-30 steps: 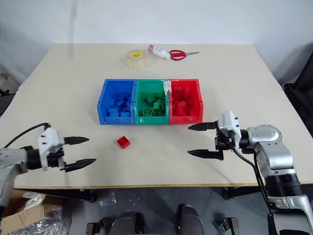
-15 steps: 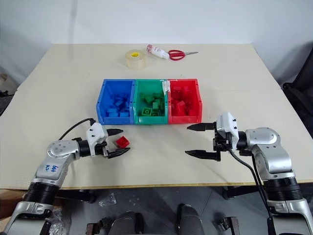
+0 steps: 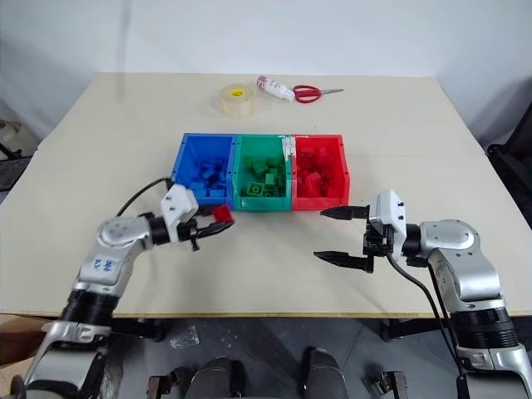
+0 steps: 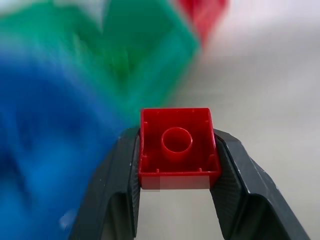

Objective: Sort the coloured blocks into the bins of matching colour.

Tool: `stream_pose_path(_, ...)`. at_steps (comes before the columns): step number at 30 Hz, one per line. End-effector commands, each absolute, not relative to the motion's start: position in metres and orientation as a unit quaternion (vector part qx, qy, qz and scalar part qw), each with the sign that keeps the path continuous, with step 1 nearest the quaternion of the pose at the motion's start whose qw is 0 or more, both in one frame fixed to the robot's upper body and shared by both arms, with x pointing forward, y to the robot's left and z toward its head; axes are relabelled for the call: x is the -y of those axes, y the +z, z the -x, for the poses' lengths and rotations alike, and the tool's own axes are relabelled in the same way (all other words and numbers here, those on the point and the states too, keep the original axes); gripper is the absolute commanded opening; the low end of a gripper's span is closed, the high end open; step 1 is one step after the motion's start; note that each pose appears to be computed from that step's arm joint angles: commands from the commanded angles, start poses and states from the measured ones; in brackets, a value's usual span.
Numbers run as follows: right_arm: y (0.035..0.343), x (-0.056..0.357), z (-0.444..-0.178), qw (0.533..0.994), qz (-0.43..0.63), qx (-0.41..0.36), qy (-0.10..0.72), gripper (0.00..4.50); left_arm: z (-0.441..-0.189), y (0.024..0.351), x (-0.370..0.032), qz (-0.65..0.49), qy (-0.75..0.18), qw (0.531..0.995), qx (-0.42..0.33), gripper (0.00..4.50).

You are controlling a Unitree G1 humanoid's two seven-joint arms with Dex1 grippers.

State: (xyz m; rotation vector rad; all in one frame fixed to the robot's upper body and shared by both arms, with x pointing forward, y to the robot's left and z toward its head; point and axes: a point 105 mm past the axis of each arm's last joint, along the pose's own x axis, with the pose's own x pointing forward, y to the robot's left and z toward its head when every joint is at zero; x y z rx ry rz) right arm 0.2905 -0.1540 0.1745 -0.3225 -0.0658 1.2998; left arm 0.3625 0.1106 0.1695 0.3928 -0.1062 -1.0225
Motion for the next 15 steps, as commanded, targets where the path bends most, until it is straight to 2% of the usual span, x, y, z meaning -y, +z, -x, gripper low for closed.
stream_pose_path(1,0.189,0.155,-0.29,0.79,0.159,0.064,0.589,4.5,-0.372,0.199,-0.083,-0.182,-0.496,0.843,0.098,1.5)
stream_pose_path(4,0.189,0.155,-0.29,0.795,0.158,0.068,0.582,4.5,-0.384,0.219,-0.051,-0.167,-0.513,0.832,0.131,1.5)
stream_pose_path(10,0.188,0.154,-0.285,0.804,0.153,0.073,0.57,4.5,-0.411,0.236,-0.004,-0.153,-0.512,0.831,0.155,1.5)
stream_pose_path(12,0.187,0.153,-0.284,0.807,0.153,0.074,0.566,4.5,-0.424,0.243,0.007,-0.147,-0.472,0.854,0.161,2.2)
stream_pose_path(15,0.189,0.154,-0.281,0.813,0.154,0.077,0.557,4.5,-0.427,0.245,0.015,-0.153,-0.459,0.858,0.172,3.02)
